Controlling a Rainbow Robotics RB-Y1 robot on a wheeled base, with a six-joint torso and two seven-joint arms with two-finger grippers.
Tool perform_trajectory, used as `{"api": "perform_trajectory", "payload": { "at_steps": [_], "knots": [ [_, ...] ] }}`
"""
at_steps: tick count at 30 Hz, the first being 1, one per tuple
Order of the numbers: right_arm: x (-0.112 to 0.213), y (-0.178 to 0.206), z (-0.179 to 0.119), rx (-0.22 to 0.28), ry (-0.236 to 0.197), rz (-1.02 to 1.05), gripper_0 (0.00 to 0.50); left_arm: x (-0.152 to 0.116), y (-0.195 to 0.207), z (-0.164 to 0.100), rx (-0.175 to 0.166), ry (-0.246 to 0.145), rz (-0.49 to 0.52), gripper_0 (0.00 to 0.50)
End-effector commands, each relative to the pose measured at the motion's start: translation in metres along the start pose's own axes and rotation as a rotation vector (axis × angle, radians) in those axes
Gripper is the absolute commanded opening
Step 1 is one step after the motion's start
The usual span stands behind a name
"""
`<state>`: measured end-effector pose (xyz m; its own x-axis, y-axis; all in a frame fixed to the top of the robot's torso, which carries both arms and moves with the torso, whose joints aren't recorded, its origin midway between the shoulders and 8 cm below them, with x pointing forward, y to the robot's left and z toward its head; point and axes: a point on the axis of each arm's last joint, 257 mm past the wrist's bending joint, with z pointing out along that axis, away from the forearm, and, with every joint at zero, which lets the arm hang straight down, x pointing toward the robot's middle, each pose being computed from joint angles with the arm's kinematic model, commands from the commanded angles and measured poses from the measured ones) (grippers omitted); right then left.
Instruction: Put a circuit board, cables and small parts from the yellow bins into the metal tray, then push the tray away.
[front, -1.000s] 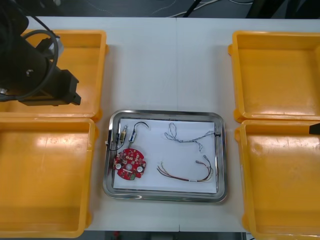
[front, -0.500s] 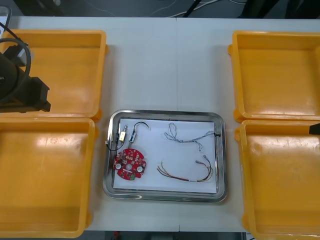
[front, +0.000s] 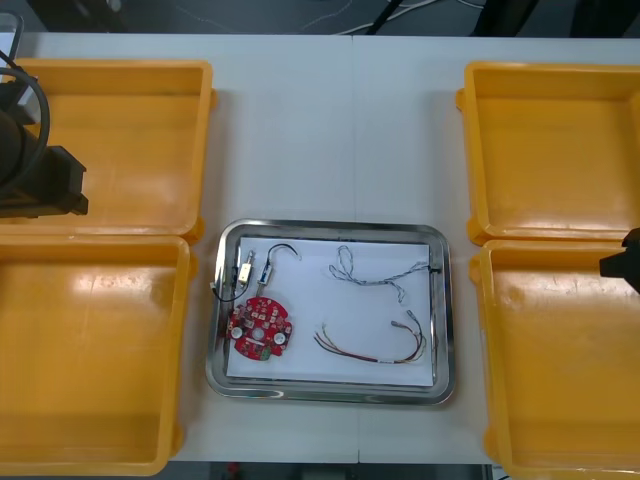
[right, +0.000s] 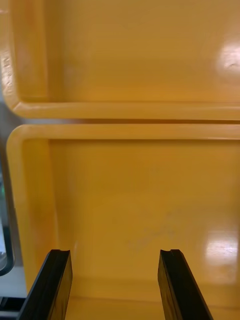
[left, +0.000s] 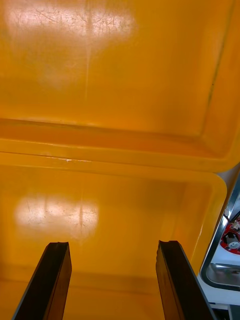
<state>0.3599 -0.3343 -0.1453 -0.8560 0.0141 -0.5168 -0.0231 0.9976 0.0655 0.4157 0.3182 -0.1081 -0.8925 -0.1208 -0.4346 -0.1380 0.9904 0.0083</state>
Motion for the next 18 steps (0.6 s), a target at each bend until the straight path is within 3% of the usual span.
{"api": "perform_trajectory", "payload": {
  "at_steps": [1, 12, 18],
  "knots": [
    [0.002, 0.029, -0.002, -0.02, 0.013, -0.106, 0.5, -0.007, 0.005, -0.008, -0.003, -0.036, 0.028, 0.5],
    [0.02, 0.096, 0.017, -0.1, 0.089, -0.357, 0.5, -0.009, -0.02, -0.006, 0.081, -0.049, 0.043, 0.5],
    [0.026, 0.128, 0.026, -0.108, 0.112, -0.51, 0.5, -0.01, -0.021, -0.006, 0.087, -0.052, 0.049, 0.5]
  ]
}}
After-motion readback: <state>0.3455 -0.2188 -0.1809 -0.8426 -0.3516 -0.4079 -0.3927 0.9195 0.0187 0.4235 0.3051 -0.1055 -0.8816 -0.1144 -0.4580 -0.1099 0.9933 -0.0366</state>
